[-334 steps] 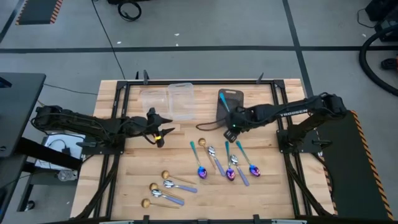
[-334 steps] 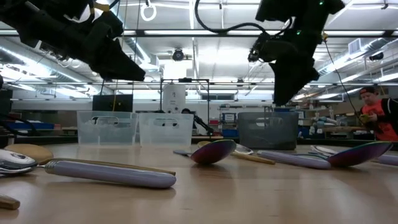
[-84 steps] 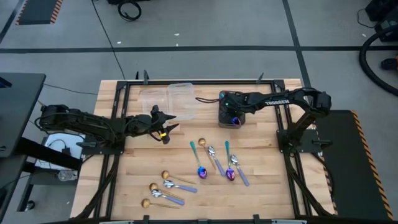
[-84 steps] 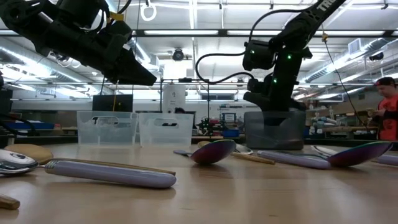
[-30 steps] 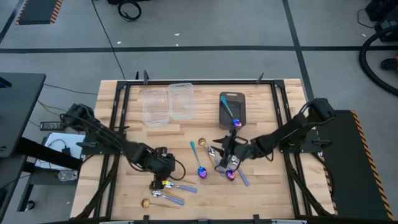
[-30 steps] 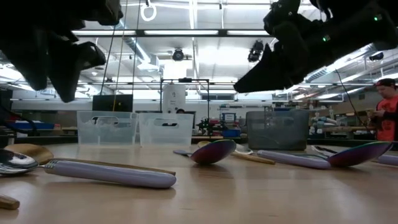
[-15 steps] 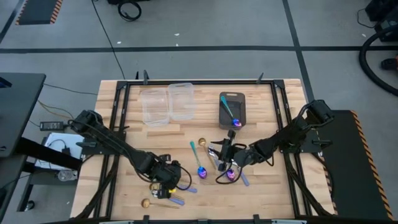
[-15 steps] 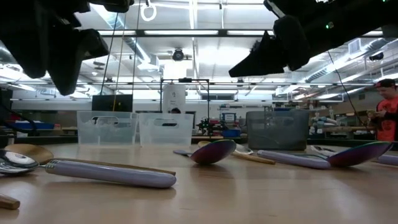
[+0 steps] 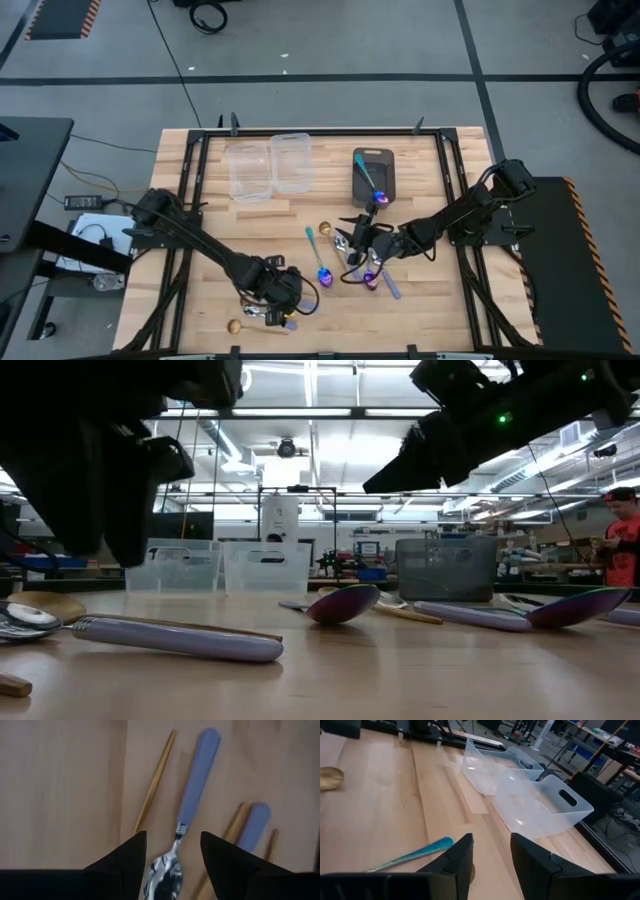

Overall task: Sort silverware by color (type)
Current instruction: Put the purple spoon into the left transparent bin

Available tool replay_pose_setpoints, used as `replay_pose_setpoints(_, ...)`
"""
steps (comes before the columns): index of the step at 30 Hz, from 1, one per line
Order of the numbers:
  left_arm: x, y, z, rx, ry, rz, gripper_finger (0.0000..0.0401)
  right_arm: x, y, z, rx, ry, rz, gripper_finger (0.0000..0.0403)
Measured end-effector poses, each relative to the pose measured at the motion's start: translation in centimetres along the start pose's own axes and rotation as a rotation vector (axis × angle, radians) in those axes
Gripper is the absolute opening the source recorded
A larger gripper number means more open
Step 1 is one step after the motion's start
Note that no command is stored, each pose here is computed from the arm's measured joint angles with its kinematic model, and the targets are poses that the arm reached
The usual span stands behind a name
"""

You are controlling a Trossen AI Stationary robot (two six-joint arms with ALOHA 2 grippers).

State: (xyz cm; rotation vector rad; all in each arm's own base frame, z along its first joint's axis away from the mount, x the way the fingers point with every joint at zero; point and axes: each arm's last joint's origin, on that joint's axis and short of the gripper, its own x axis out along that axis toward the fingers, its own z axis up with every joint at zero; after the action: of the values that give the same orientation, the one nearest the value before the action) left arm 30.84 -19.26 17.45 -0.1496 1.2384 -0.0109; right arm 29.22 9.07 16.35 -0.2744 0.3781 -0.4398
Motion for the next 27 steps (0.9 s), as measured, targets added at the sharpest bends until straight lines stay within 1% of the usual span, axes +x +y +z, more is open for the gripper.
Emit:
replay_pose_setpoints(5, 1.5, -0.2, -0.6, 0.018, 0.042, 0.042, 0.0194, 0.1, -0.1, 0.0, -0.004, 0.002, -0.006, 0.0138)
replay_pose_setpoints(8, 1.5, -0.4, -0.9, 0.028, 0.039, 0.054, 0.0193, 0.4, -0.4, 0.0, 0.003, 0.004, -0.020, 0.0138)
replay_pose_setpoints(11, 1.5, -0.7, -1.1, 0.015, 0.012, 0.085, 0.0185, 0.6, -0.6, 0.0, 0.029, 0.006, -0.006, 0.0138)
replay_pose_setpoints(16, 0.8, -1.5, -0.9, -0.005, -0.001, 0.103, 0.0164, 0.3, -0.2, 0.0, 0.035, 0.001, 0.031, 0.0138)
replay_pose_setpoints(19, -0.2, -2.2, -0.8, -0.028, -0.036, 0.161, 0.0157, -0.2, 0.3, 0.1, 0.023, -0.006, 0.027, 0.0137)
replay_pose_setpoints(21, -0.7, -2.8, -0.8, -0.031, -0.069, 0.184, 0.0156, -0.4, 0.4, 0.1, 0.019, -0.009, 0.025, 0.0135)
replay_pose_setpoints(24, -0.9, -3.5, -1.1, -0.041, -0.092, 0.171, 0.0161, -0.5, 0.5, 0.1, 0.030, -0.011, 0.027, 0.0135)
replay_pose_setpoints(27, -0.9, -3.6, -1.2, -0.045, -0.096, 0.169, 0.0174, -0.5, 0.5, 0.1, 0.051, -0.011, 0.026, 0.0135)
